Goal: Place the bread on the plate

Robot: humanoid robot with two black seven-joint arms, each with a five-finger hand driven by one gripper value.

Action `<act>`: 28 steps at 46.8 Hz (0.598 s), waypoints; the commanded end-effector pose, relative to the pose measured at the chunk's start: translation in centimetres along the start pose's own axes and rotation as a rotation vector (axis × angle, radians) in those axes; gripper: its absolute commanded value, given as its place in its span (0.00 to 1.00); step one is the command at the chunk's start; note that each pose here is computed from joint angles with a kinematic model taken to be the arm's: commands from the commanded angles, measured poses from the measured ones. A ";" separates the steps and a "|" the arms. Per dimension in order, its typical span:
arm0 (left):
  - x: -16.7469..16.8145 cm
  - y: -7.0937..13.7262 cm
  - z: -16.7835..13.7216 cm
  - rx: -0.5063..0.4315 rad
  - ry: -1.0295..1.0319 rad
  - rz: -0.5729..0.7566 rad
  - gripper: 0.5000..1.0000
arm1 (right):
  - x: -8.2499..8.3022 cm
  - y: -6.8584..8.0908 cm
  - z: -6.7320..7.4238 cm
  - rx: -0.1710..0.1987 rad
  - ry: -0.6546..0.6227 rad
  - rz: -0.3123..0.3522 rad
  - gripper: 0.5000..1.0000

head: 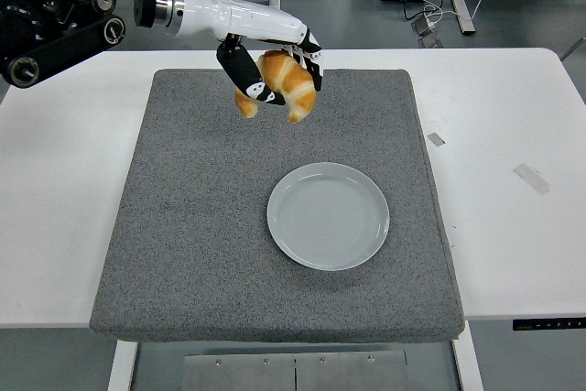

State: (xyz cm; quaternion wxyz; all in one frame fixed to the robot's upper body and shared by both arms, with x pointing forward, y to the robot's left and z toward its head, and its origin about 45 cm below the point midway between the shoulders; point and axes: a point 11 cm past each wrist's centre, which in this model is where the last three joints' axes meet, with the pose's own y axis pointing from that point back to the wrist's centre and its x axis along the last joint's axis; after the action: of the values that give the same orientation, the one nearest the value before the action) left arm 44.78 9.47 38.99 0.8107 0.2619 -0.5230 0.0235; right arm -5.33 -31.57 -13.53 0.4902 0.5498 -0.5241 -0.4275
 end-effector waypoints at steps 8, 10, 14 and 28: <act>-0.3 -2.8 2.3 -0.060 -0.030 -0.033 0.00 | 0.0 0.0 0.1 -0.002 0.000 0.000 1.00; -0.6 -3.3 2.6 -0.066 -0.039 -0.048 0.00 | 0.0 0.0 0.1 -0.002 0.001 0.000 1.00; -1.4 -4.5 3.4 -0.087 -0.047 -0.075 0.00 | 0.0 0.0 0.2 -0.003 -0.001 0.000 1.00; -4.5 -7.9 5.1 -0.133 -0.088 -0.143 0.00 | 0.0 0.1 0.3 -0.005 0.000 -0.001 1.00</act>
State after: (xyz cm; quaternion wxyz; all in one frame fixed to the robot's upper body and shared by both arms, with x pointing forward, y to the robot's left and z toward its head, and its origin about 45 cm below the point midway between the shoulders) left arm 41.16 1.67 34.27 0.8032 0.2421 -0.5392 -0.0740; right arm -5.64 -31.57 -13.52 0.4913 0.5483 -0.5232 -0.4293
